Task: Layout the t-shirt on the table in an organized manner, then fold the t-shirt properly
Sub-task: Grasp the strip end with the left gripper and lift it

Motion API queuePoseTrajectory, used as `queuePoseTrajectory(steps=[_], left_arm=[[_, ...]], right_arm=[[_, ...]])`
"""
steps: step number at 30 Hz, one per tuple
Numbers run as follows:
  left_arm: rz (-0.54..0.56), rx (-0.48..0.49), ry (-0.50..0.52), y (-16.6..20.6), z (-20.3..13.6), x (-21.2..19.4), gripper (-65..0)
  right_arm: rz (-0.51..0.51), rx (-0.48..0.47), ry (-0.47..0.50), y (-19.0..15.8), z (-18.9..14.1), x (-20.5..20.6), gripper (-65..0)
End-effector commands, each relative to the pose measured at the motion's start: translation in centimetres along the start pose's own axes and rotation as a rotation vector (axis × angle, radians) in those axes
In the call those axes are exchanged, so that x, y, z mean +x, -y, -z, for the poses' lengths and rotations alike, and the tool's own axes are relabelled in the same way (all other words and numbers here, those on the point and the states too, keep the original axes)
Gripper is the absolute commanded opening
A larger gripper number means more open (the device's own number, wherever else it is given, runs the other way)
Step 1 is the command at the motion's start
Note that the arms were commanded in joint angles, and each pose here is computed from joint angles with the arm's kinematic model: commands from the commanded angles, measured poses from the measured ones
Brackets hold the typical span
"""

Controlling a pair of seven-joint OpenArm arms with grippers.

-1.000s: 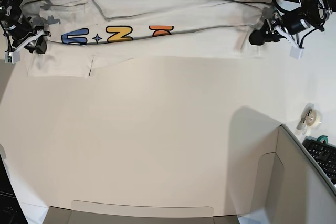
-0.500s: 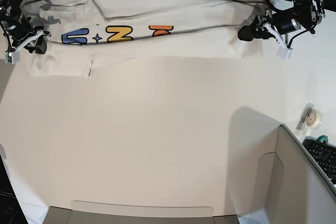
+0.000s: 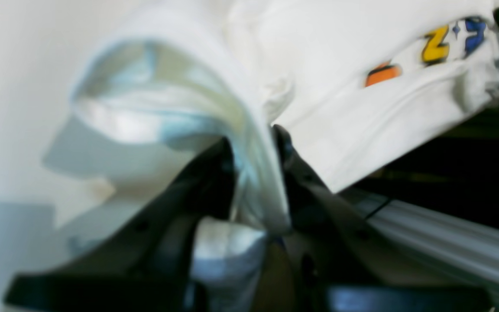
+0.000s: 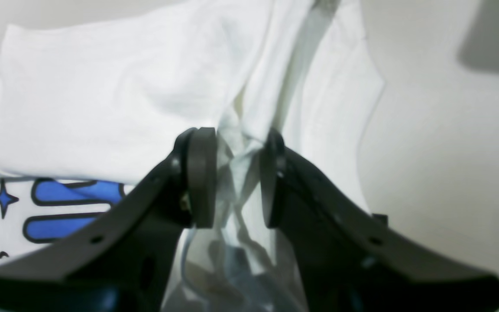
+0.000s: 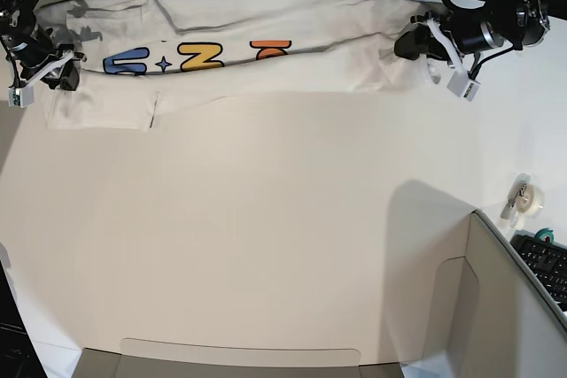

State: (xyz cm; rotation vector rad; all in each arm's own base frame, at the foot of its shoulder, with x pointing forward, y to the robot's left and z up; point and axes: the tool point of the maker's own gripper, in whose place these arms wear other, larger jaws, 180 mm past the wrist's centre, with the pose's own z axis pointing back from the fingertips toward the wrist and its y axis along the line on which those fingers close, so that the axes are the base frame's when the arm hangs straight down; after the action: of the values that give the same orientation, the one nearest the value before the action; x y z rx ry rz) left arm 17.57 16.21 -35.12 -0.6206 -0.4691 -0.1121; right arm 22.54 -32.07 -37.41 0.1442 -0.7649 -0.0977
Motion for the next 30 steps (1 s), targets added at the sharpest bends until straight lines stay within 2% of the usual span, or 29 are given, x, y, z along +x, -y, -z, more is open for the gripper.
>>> queuePoseTrajectory(steps=[1, 6, 15, 21, 30], left_arm=[[0.019, -0.029, 0.021, 1.0, -0.1, 0.6, -65.0], [0.034, -0.115, 0.056, 3.8, 1.9, 1.9, -65.0], [0.153, -0.398, 0.044, 13.8, 7.0, 4.0, -65.0], [0.164, -0.538, 0.033, 19.7, 8.6, 5.5, -65.0], [0.174, -0.579, -0.046, 20.4, 11.1, 5.7, -65.0]], right_arm=[[-0.028, -0.003, 0.043, 0.2, -0.4, 1.6, -47.5], [-0.032, -0.012, 0.044, 0.6, -0.7, 1.8, -47.5], [-0.054, -0.029, 0.032, 1.4, -1.2, 1.8, -47.5], [-0.064, -0.036, 0.031, 1.7, -1.4, 2.0, -47.5], [-0.075, -0.039, 0.033, 1.7, -1.6, 2.2, -47.5]])
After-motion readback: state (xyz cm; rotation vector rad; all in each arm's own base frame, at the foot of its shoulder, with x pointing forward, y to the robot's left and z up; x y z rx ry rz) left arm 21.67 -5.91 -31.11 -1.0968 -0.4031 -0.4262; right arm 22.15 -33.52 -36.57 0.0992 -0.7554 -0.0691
